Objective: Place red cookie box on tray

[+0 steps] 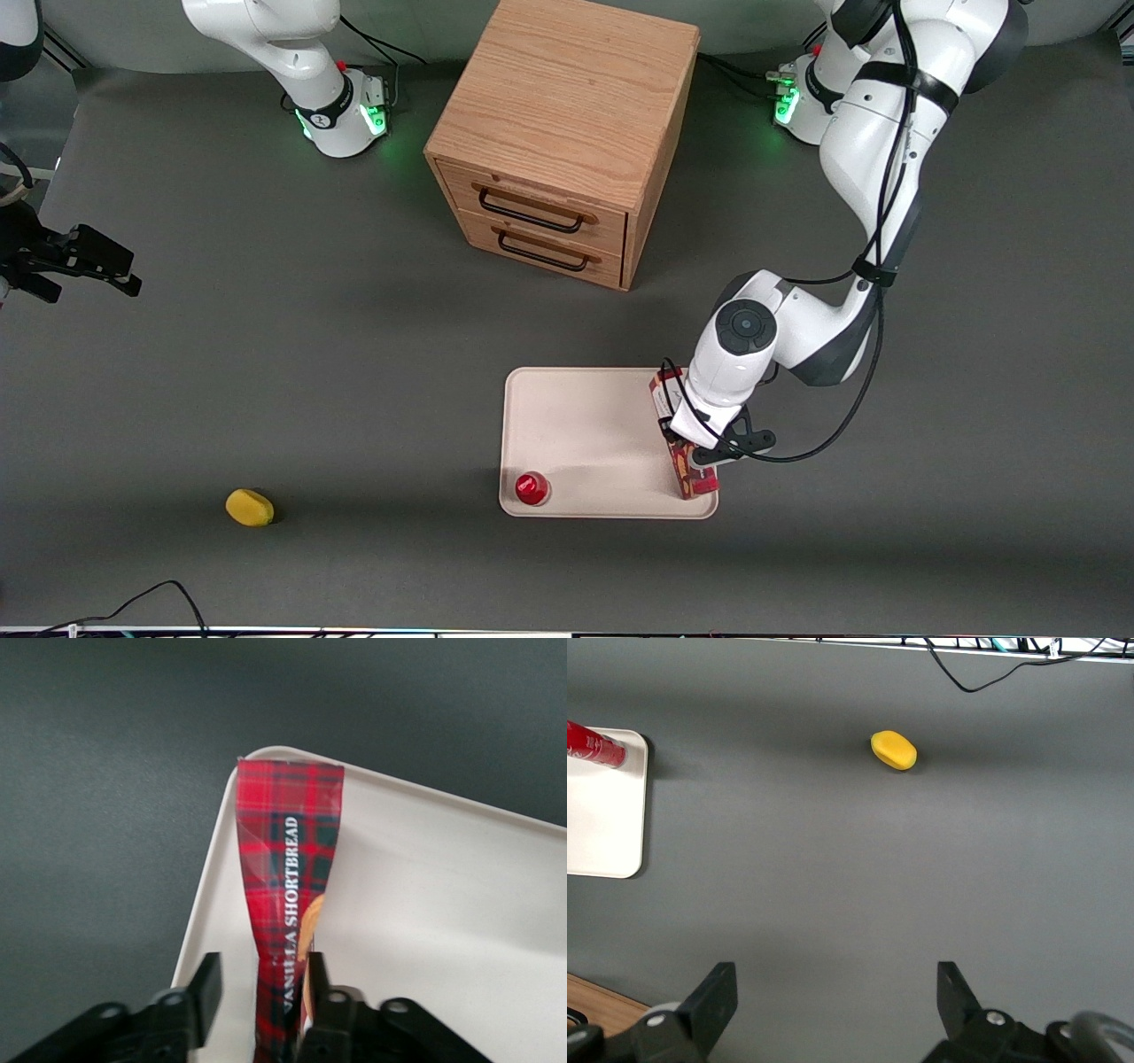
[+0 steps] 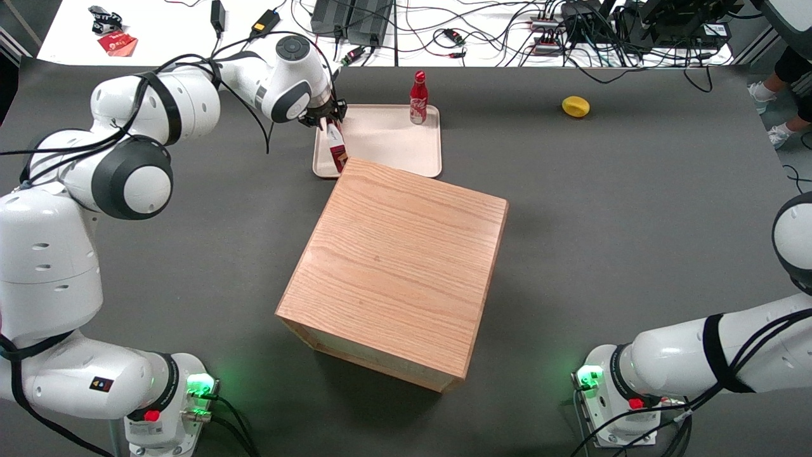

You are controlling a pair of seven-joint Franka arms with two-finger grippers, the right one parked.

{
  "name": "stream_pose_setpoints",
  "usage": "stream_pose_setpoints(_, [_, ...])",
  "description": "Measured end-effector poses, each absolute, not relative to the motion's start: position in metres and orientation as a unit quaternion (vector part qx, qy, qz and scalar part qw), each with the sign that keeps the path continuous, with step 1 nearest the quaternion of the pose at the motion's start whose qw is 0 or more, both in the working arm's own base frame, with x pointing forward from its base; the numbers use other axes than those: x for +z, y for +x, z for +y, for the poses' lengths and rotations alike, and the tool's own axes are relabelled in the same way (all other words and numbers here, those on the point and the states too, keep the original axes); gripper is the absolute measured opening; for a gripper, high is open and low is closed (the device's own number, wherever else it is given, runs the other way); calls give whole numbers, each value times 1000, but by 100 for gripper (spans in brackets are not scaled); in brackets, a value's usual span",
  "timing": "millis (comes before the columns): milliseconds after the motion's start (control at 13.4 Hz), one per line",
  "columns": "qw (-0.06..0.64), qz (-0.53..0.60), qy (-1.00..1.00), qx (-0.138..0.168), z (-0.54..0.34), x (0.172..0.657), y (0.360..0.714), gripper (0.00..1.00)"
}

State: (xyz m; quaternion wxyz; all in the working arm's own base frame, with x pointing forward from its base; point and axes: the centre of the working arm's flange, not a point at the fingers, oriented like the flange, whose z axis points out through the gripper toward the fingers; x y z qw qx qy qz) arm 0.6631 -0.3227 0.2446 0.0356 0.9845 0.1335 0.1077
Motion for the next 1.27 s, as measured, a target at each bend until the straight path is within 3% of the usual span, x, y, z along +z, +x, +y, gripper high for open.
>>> stream_pose_setpoints(298, [-24,146,988,53,-321,303,666,99])
stream_pose_setpoints(521, [-36,113,993,11,-310,394,654,100])
stream_pose_setpoints(819, [-30,51,998,-31,-209,504,642,100])
stream_pose_setpoints(1266, [-43,21,998,-42,-73,571,584,100])
